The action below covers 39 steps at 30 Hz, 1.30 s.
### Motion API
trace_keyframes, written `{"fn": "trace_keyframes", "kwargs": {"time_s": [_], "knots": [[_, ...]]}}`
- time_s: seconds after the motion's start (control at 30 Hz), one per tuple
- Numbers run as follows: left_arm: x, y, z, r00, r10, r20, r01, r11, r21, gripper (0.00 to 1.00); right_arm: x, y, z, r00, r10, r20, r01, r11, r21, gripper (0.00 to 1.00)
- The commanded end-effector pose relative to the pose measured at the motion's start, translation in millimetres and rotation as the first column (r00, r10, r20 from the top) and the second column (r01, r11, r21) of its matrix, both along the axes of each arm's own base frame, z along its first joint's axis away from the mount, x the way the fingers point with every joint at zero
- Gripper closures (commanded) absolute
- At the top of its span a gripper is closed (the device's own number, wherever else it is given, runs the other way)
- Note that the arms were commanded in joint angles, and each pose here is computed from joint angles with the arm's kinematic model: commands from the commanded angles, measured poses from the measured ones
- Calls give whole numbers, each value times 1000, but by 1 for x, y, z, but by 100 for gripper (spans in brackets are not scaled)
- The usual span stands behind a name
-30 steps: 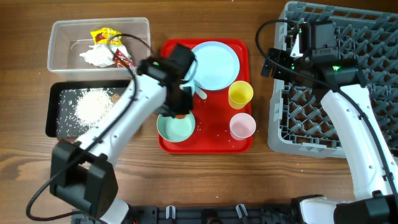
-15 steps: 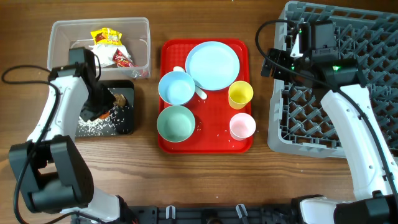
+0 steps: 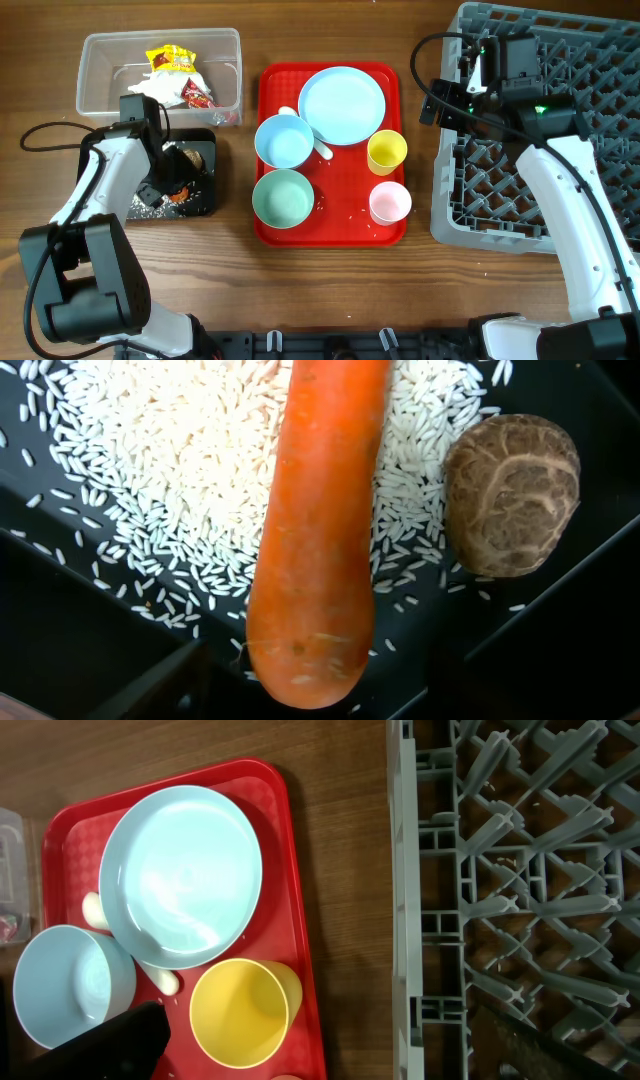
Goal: Sort waste into correct bins and load items into the dishwasher rack
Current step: 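Grasp the carrot with the left gripper and drop it on the black tray, then grasp the yellow cup with the left gripper and lift it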
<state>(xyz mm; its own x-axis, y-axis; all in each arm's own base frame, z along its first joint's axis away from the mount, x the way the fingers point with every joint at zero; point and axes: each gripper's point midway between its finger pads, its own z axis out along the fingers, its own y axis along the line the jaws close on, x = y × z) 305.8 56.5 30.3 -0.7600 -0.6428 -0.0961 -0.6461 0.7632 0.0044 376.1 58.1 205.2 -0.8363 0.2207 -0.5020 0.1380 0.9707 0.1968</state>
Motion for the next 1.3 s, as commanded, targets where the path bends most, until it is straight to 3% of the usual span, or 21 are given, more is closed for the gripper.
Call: {"fn": "trace_keyframes", "kwargs": {"time_s": [0.0, 0.1, 0.2, 0.33, 0.43, 0.6, 0.67, 0.83, 0.93, 1.07, 1.17, 1.27], "knots": [[0, 0, 5, 1000, 0, 12, 0, 1000, -3, 30, 3, -4, -1, 1000, 0, 0, 0, 1000, -27, 0], [-5, -1, 31, 1000, -1, -2, 1, 1000, -5, 27, 3, -4, -1, 1000, 14, 3, -14, 999, -35, 0], [3, -7, 82, 990, -33, 137, 32, 999, 5, 23, 5, -3, 0, 1000, 14, 9, -14, 999, -30, 0], [9, -59, 139, 907, -231, 352, 247, 969, 0, 19, 7, 11, 4, 997, 74, 27, -75, 997, 26, 0], [12, -107, 147, 832, -391, 394, 414, 910, 29, 17, 6, 21, 5, 990, 138, 38, -140, 989, 38, 0], [23, -186, 146, 694, -555, 459, 602, 797, 53, 16, 3, 33, 7, 982, 187, 39, -190, 978, 88, 0], [25, -201, 142, 669, -578, 466, 630, 774, 55, 10, 3, 37, 3, 980, 196, 27, -198, 975, 104, 0], [26, -226, 127, 645, -612, 459, 680, 733, 22, 7, 6, 43, -26, 978, 198, -62, -187, 971, 151, 1], [56, -283, 118, 526, -619, 583, 760, 650, 4, 7, 11, 44, -14, 980, 198, -9, -194, 969, 151, 2], [74, -370, 61, 381, -642, 665, 861, 509, -2, 13, 2, 28, 26, 983, 161, 92, -172, 976, 131, 1], [69, -385, 32, 369, -669, 645, 879, 477, -8, 20, -12, 7, 54, 981, 117, 157, -136, 984, 117, 0], [70, -387, 33, 363, -665, 653, 879, 476, -4, 35, -16, 1, 64, 977, 105, 185, -127, 986, 113, 0]]}}
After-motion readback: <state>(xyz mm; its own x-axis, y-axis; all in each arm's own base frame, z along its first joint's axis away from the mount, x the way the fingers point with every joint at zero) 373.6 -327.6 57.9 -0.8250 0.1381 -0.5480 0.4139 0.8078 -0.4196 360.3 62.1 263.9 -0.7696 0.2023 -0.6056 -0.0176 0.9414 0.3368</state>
